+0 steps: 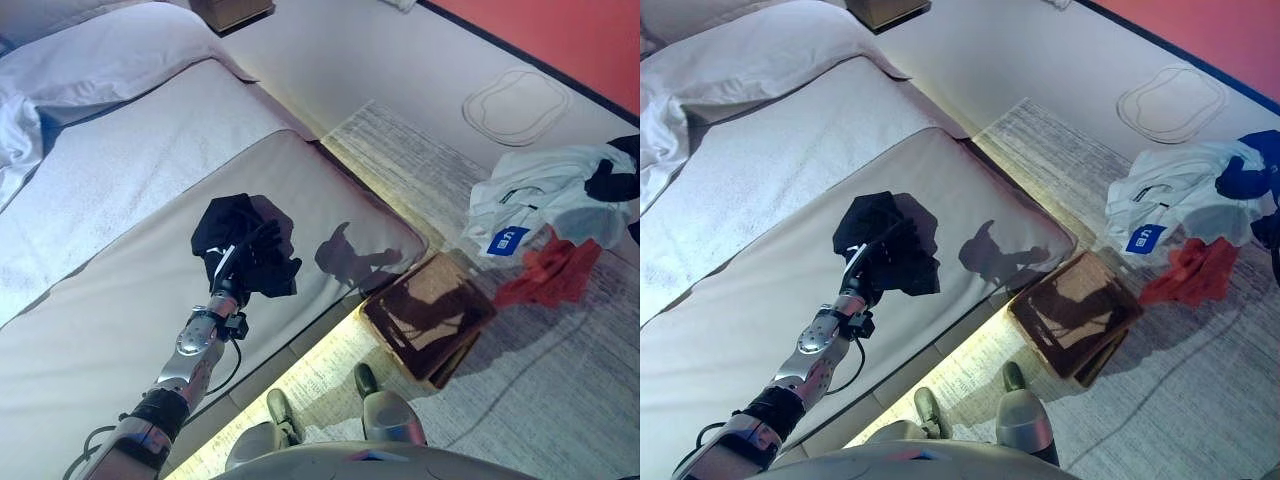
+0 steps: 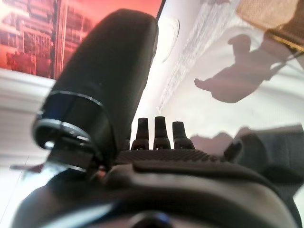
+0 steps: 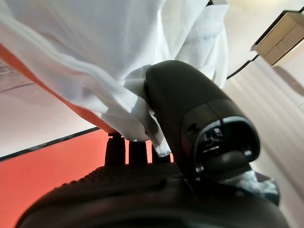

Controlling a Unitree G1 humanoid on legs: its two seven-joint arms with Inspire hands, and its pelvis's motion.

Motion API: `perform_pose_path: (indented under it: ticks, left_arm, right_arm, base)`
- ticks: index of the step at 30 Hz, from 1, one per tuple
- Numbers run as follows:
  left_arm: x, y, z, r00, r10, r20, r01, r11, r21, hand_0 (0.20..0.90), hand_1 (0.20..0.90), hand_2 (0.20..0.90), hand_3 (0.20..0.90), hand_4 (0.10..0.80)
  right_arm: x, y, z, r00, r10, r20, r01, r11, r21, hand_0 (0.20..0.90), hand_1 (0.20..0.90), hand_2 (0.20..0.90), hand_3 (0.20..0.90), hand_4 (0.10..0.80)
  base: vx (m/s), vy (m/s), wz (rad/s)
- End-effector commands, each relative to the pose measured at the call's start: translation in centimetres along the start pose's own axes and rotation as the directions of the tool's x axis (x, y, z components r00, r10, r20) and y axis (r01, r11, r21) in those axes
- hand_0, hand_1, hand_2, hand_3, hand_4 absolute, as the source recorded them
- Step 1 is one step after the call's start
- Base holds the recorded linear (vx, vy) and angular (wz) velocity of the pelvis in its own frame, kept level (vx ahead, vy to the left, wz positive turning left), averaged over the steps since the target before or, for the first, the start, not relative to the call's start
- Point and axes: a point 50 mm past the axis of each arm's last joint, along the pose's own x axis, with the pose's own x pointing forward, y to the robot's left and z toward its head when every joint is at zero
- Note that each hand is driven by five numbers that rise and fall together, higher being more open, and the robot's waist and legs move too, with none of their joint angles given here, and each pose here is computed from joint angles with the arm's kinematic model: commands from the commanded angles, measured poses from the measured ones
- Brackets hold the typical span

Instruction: Pick up the clothes from the bed and place them into the basket

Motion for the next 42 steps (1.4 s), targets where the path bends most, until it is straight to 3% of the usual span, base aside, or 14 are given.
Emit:
perform_pose_path:
  ticks: [1, 19, 30, 42]
  left_arm:
    - [0.3, -0.1, 0.9, 0.995, -0.03, 0.097, 0.026, 0.999, 0.037, 0.9, 0.9, 0.9, 0.9, 0.8]
    - [0.6, -0.2, 0.3, 0.997, -0.029, 0.072, 0.026, 0.999, 0.04, 0.9, 0.9, 0.9, 0.9, 0.8]
    - [0.3, 0.7, 0.0, 0.998, -0.019, 0.062, 0.016, 0.999, 0.05, 0.9, 0.9, 0.9, 0.9, 0.8]
    - [0.5, 0.8, -0.2, 0.998, -0.005, 0.059, 0.002, 0.999, 0.049, 0.9, 0.9, 0.9, 0.9, 0.8]
  right_arm:
    - [-0.4, -4.1, 2.7, 0.975, -0.145, 0.166, 0.144, 0.989, 0.015, 0.3, 0.3, 0.3, 0.2, 0.1]
    - [0.0, -0.8, 4.9, 0.964, -0.027, 0.263, 0.025, 1.0, 0.01, 0.3, 0.3, 0.3, 0.2, 0.1]
    - [-0.9, -4.0, 11.0, 0.885, -0.15, 0.442, 0.074, 0.98, 0.184, 0.3, 0.3, 0.3, 0.2, 0.1]
    - [-0.1, 0.1, 10.9, 0.919, 0.062, 0.39, -0.111, 0.988, 0.104, 0.3, 0.3, 0.3, 0.2, 0.1]
  base:
    - [0.007, 0.0, -0.09]
    - [-0.011, -0.004, -0.03]
    - [-0.011, 0.003, 0.07]
    - [0.0, 0.0, 0.0]
